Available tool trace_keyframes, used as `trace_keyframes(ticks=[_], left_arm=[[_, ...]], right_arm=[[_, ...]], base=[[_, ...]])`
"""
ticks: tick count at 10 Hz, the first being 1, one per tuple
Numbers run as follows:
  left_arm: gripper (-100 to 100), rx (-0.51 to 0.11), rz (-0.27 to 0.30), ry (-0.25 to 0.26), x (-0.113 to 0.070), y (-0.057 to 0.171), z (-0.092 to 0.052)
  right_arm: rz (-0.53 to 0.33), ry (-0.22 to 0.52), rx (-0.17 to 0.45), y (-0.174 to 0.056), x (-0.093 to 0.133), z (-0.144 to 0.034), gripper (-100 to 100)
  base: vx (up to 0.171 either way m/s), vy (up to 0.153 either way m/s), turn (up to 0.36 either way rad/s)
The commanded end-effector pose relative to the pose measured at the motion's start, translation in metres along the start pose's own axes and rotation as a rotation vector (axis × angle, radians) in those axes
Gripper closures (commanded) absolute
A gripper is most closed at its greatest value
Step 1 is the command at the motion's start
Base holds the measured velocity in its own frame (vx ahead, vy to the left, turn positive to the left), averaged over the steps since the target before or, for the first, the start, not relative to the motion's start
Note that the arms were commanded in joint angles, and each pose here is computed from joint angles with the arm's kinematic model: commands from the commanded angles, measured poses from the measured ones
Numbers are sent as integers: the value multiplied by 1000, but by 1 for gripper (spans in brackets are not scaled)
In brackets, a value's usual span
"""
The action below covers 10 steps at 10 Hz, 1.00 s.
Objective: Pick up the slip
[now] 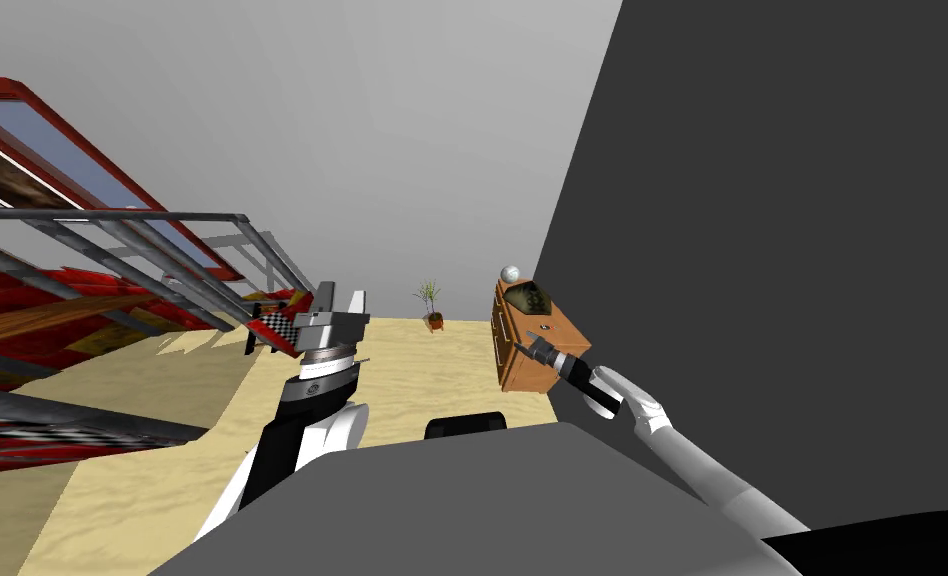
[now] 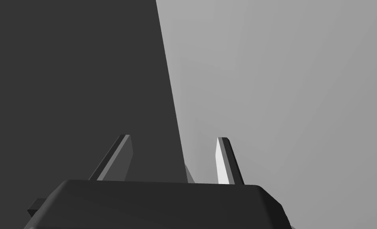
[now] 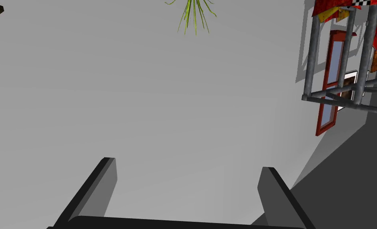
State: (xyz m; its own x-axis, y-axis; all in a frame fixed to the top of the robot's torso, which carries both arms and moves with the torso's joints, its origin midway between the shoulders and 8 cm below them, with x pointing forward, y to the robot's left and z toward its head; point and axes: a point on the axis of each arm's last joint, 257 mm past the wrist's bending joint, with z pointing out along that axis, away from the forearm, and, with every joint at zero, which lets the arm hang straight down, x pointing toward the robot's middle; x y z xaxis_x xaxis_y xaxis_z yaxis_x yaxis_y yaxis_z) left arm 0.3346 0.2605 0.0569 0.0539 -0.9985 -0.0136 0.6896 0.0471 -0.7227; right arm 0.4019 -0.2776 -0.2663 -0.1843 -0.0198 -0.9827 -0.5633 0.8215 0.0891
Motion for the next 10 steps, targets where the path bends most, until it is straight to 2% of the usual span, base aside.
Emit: trace_keyframes(ticks=[1,2,3,4,5,6,7,9,10], left_arm=[[0,0,0,0,0,0,0],[0,0,0,0,0,0,0],[0,0,0,0,0,0,0],[0,0,0,0,0,0,0],[0,0,0,0,0,0,0],[0,0,0,0,0,0,0],[0,0,0,0,0,0,0],[0,0,0,0,0,0,0],[0,0,0,0,0,0,0]], right_arm=[[-59,86,-3,-12,24,-12,-100],[-68,116,12,-24,31,-20,-100],[-113,191,11,-35,53,-33,-100],[-122,208,18,-42,55,-38,-100],[-168,276,10,-51,73,-52,-100],[-173,298,24,-60,77,-59,-100],[-219,369,15,-71,93,-76,-100],[-220,388,29,-78,97,-83,-100],[-268,464,21,-92,110,-104,-100]], base=[[-7,18,189],[-2,12,86],[6,12,144],[10,8,88],[24,13,181],[25,5,89],[33,6,173],[21,1,32],[35,4,164]])
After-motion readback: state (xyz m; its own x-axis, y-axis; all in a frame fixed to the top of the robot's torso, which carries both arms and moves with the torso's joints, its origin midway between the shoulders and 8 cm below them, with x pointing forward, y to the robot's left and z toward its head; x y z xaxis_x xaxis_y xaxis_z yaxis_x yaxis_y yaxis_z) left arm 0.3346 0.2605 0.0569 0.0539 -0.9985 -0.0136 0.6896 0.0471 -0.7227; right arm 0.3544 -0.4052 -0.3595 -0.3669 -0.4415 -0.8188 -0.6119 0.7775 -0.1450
